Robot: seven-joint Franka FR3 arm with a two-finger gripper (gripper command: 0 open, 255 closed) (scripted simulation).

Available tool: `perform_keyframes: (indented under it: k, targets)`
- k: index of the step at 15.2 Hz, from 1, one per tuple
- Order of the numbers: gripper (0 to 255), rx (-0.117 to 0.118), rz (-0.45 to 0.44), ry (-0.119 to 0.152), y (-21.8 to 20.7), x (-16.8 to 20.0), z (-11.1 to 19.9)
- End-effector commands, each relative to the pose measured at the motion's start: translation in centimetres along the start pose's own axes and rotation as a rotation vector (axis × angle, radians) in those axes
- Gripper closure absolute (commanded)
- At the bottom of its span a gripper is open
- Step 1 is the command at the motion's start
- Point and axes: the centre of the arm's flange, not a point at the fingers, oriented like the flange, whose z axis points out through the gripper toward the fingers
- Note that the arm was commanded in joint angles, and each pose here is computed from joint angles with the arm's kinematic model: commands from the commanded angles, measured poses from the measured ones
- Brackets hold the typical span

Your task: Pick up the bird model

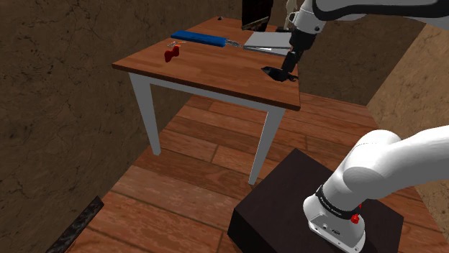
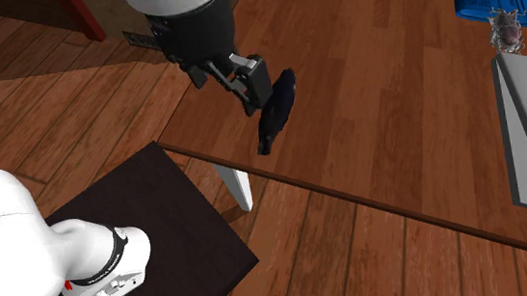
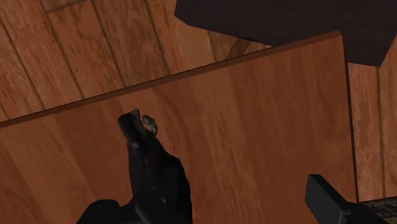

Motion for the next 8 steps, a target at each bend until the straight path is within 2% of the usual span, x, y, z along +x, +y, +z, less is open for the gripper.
perform_keyframes:
  k: [1,4,8]
  targets:
    - [0,0.007,-0.040,0.017,2.6,0.9,0.2]
    - [0,0.020,-0.095,0.042,6.3,2.6,0.2]
    - [0,0.022,-0.102,0.045,6.7,2.6,1.8]
